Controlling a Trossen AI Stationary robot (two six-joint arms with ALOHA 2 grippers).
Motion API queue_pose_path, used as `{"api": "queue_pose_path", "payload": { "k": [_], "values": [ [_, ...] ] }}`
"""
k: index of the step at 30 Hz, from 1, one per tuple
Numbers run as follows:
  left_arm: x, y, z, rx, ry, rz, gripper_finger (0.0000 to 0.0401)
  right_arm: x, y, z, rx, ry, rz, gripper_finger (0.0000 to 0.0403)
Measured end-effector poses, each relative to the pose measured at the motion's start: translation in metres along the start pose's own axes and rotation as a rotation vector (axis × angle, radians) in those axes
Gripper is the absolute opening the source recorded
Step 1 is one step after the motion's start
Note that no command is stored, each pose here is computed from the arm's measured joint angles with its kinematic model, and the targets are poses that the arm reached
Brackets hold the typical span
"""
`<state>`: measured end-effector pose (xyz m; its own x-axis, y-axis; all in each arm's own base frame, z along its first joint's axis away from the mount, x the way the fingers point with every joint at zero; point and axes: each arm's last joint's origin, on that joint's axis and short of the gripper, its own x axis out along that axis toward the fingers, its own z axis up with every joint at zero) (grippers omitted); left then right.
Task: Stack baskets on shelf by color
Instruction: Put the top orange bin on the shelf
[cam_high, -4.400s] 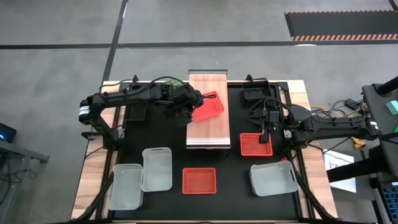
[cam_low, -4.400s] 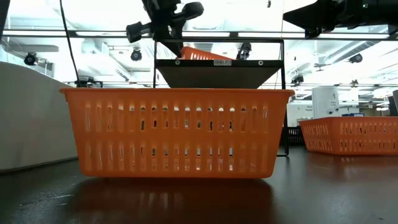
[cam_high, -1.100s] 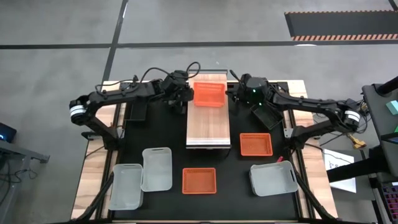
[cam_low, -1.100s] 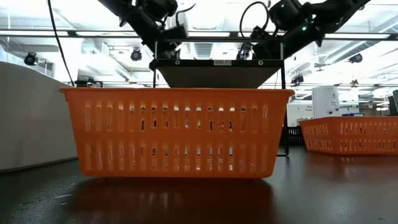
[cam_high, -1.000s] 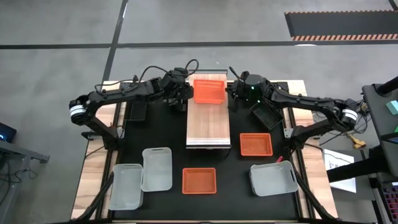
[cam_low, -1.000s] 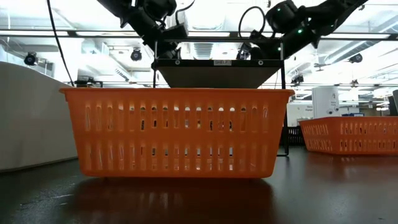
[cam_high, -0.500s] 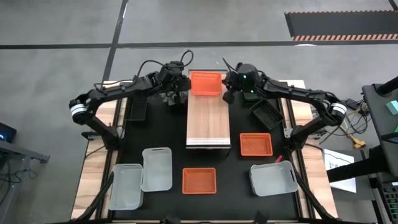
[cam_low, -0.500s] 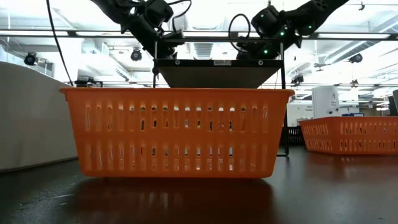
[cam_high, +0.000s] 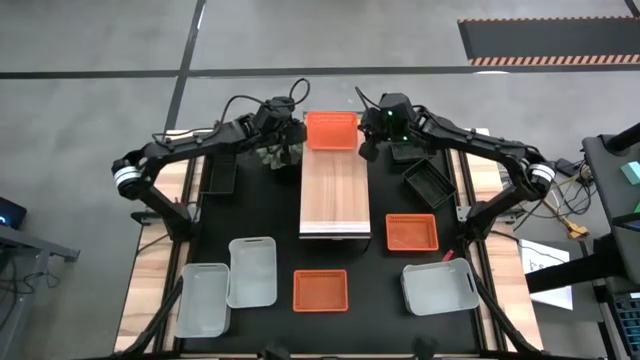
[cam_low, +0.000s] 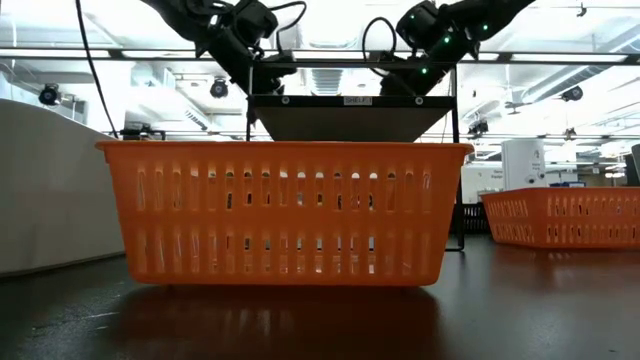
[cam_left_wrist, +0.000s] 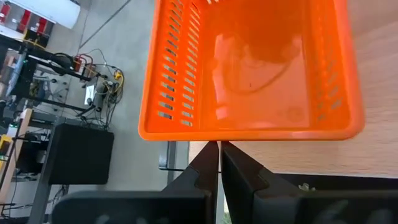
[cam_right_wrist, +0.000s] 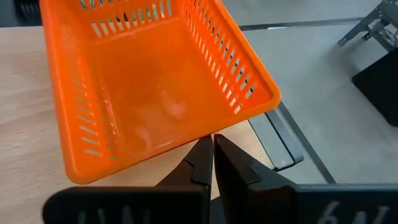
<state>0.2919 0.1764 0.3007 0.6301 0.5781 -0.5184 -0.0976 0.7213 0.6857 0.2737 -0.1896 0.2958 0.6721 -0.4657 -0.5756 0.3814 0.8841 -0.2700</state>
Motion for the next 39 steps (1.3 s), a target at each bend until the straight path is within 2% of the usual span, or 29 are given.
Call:
{"api": "queue_pose_path", "payload": {
  "k": [11, 15, 20, 26, 32, 39],
  "values": [
    [0.000, -0.002, -0.002, -0.014, 0.029, -0.016, 0.0001, -0.019, -0.001, 0.003, 0.023, -0.006, -0.001, 0.0009],
    [-0.001, -0.007, -0.005, -0.035, 0.066, -0.057, 0.0001, -0.028, 0.001, 0.000, 0.054, 0.028, 0.022, 0.0009],
    [-0.003, -0.013, -0.008, -0.072, 0.093, -0.122, 0.0001, -0.033, 0.009, -0.009, 0.080, 0.084, 0.166, 0.0009],
    [-0.003, -0.021, -0.007, -0.088, 0.077, -0.158, 0.0001, -0.021, 0.020, -0.019, 0.090, 0.010, 0.371, 0.0009],
    [-0.002, -0.023, -0.007, -0.087, 0.074, -0.160, 0.0001, -0.004, 0.024, -0.025, 0.089, -0.060, 0.358, 0.0009],
    [-0.001, -0.026, -0.006, -0.086, 0.057, -0.158, 0.0001, -0.005, 0.022, -0.023, 0.088, -0.069, 0.311, 0.0009]
  ]
}}
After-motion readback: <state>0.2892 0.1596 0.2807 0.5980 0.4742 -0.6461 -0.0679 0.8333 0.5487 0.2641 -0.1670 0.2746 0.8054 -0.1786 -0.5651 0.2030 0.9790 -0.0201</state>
